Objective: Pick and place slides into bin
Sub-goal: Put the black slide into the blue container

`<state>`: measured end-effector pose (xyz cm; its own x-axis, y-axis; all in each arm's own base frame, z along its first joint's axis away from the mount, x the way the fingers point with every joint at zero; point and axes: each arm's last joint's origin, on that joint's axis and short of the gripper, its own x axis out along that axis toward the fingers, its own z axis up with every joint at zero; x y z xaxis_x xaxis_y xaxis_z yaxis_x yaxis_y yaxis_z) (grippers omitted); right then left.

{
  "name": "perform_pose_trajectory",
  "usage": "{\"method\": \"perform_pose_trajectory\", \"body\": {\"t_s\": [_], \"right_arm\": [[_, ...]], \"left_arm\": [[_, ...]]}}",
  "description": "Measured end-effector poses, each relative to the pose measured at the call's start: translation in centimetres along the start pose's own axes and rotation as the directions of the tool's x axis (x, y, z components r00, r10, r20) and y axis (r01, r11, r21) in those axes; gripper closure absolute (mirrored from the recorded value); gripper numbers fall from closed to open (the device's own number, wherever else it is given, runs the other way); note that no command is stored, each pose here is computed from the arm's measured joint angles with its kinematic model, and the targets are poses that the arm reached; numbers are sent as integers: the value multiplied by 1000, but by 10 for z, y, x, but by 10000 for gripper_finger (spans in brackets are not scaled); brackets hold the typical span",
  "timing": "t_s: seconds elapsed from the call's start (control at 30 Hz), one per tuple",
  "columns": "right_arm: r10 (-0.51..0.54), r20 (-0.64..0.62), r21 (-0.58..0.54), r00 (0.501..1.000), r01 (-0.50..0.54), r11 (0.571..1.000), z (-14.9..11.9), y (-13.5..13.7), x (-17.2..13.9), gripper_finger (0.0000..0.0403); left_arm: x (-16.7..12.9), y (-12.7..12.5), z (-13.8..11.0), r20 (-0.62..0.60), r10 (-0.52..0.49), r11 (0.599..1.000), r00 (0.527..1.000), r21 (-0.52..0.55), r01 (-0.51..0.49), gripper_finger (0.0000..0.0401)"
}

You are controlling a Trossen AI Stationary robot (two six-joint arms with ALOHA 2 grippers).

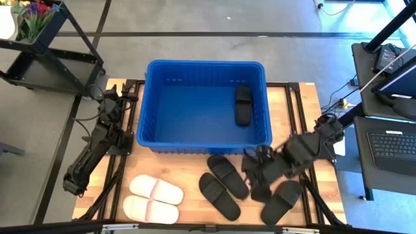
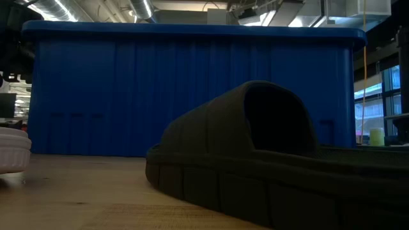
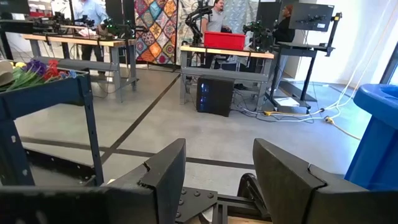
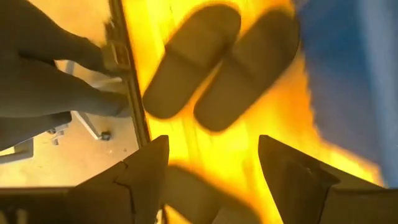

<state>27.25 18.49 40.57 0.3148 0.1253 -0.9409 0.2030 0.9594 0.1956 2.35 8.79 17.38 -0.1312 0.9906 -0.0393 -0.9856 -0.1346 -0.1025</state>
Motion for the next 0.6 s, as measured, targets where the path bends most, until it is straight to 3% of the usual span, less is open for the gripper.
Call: {"method": "perform_pose_trajectory", "body": {"t_s": [0.13, 0.3, 0.43, 0.6], "right_arm": [[-69, -98, 137, 993, 82, 987, -27, 15, 27, 155], [-91, -274, 304, 957, 176, 936, -65, 30, 61, 155], [-41, -359, 329, 932, 168, 929, -89, 42, 87, 155], [-33, -366, 349, 930, 170, 922, -108, 46, 117, 155]], "left_arm": [[0, 0, 0, 0, 0, 1000, 1000, -1, 0, 218], [0, 0, 0, 0, 0, 1000, 1000, -1, 0, 218], [0, 0, 0, 0, 0, 1000, 1000, -1, 0, 218], [0, 0, 0, 0, 0, 1000, 1000, -1, 0, 218]]}}
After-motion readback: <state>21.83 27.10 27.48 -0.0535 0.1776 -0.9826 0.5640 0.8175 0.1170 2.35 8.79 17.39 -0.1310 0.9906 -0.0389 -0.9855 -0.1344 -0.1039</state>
